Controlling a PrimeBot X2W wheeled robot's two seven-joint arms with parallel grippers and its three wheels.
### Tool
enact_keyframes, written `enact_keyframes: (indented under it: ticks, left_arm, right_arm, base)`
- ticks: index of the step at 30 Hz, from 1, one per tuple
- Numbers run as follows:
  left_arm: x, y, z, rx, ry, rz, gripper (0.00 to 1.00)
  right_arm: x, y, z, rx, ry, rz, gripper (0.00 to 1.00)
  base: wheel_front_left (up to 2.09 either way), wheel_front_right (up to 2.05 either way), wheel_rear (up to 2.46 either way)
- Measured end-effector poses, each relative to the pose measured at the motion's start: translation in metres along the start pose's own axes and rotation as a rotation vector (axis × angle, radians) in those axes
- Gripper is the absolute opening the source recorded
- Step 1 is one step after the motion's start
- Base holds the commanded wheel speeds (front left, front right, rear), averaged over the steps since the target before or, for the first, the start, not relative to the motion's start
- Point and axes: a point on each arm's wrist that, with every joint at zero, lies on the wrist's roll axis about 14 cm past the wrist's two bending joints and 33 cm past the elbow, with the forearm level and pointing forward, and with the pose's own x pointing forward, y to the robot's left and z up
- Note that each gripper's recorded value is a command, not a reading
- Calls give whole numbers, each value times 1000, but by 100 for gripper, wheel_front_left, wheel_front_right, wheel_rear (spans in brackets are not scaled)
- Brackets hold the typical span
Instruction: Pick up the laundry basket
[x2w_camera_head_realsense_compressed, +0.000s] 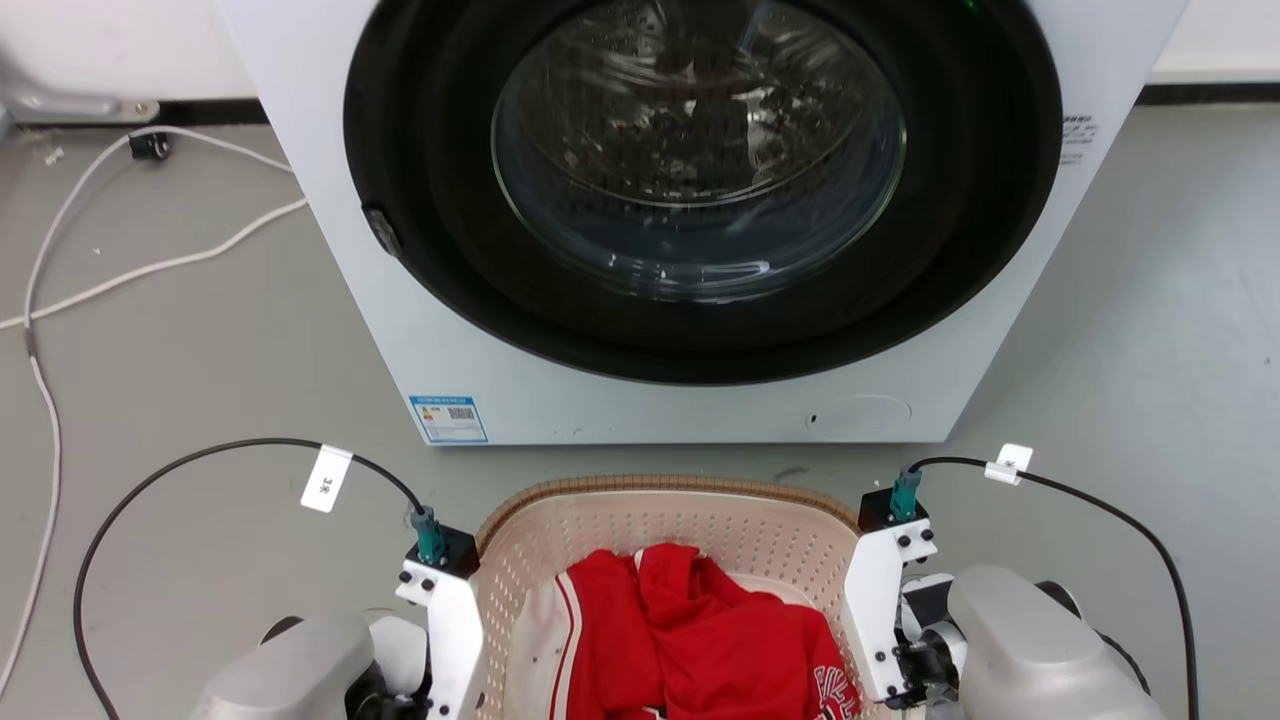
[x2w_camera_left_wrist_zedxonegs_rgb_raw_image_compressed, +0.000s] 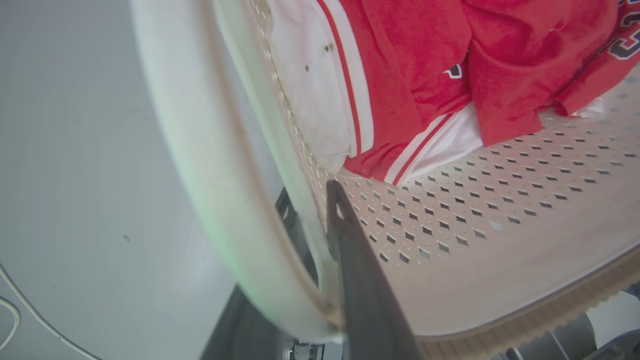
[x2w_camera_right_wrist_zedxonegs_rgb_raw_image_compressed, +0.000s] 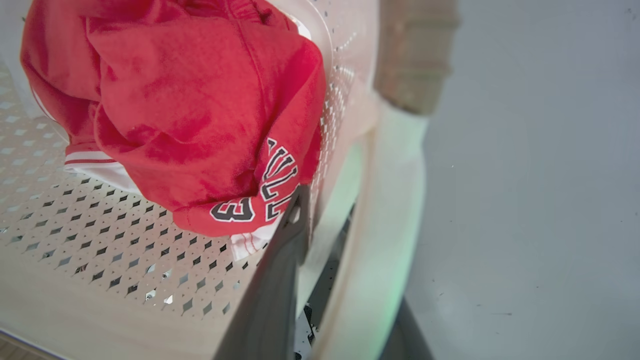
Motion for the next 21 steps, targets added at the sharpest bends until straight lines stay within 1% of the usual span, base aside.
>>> enact_keyframes:
  ticks: [12, 21]
  left_arm:
    - [-14, -9, -11, -7, 11, -10, 0]
    - [-16, -14, -17, -12, 44, -25, 0]
  right_arm:
    - [-16, 4, 0, -16, -24, 2, 0]
    - [-19, 3, -2, -37, 0, 0, 0]
  base:
    - [0, 0, 0]
    - [0, 0, 0]
